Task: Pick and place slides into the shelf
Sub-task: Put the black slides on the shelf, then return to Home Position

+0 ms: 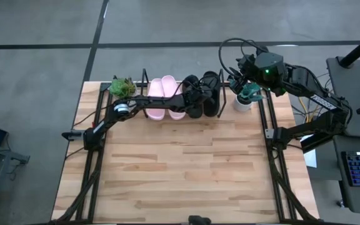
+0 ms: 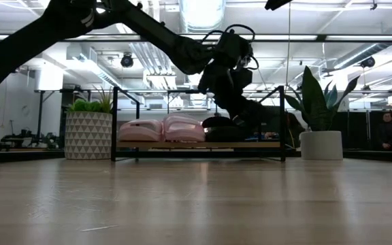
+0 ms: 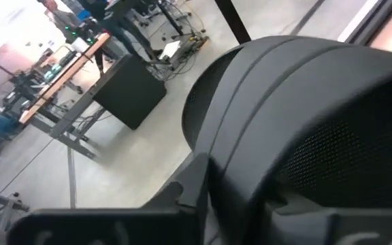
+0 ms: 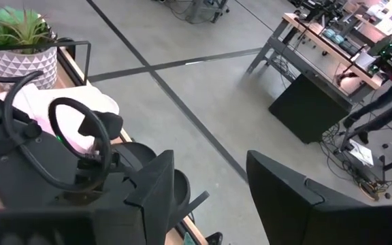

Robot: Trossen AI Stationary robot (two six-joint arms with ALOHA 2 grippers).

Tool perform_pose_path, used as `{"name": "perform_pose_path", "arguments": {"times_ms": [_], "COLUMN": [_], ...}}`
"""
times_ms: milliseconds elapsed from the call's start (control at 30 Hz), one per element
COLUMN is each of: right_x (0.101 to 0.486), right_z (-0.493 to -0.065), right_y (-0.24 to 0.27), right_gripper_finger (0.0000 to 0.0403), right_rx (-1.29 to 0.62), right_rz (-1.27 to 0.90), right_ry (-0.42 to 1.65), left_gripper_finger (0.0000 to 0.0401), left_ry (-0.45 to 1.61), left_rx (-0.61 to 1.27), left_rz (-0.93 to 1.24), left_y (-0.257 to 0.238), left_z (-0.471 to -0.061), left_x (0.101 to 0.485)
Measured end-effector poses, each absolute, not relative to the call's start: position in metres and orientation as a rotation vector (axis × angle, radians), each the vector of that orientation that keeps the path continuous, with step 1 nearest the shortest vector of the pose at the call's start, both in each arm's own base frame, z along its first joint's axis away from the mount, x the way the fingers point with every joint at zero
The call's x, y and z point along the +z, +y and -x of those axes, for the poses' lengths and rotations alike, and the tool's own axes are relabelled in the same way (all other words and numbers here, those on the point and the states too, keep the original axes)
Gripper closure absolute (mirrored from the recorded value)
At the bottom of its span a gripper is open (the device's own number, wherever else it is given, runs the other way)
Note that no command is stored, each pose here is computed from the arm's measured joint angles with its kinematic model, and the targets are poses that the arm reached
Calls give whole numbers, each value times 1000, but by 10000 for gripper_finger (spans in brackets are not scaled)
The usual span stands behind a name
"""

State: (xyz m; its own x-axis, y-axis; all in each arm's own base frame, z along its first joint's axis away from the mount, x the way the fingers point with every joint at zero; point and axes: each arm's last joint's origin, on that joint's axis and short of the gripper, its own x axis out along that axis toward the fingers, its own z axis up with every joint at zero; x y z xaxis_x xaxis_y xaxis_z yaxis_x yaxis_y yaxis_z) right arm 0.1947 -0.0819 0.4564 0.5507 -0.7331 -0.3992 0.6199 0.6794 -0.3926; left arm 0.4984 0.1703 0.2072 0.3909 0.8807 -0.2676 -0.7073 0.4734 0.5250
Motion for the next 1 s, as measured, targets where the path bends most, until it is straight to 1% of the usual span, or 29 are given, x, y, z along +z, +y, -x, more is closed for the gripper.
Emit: {"name": "perform_pose_path", "arguments": {"times_ms": [100,333,400,467,567,700,833,900,1000], "right_x": [456,456,456,456,456,456,456,456,456], "right_z": [-195,-195,-195,-195,-195,-195,-195,-195,-195], "right_y": [-82,-82,-82,-82,-82,-82,-82,-82,-82], "right_gripper_finger": [228,231,230,230,232,234,231,232,236], "right_rx": [-808,-808,-806,-805,-806,-805,-803,-803,-803], "right_rz": [216,216,220,223,223,223,231,230,231], "right_ry": [572,572,574,576,576,576,580,581,583], "left_gripper_finger": [323,201,175,157,147,146,146,147,161], "left_ry": [591,612,608,598,592,655,722,717,688], "left_rx": [1017,965,902,850,825,803,761,715,551], "left_rz": [-361,-345,-333,-322,-317,-326,-330,-322,-326], "left_y": [171,177,176,175,174,170,164,158,141], "left_z": [-497,-495,-496,-498,-499,-495,-485,-480,-471], "left_x": [204,200,199,200,202,203,218,230,250]}}
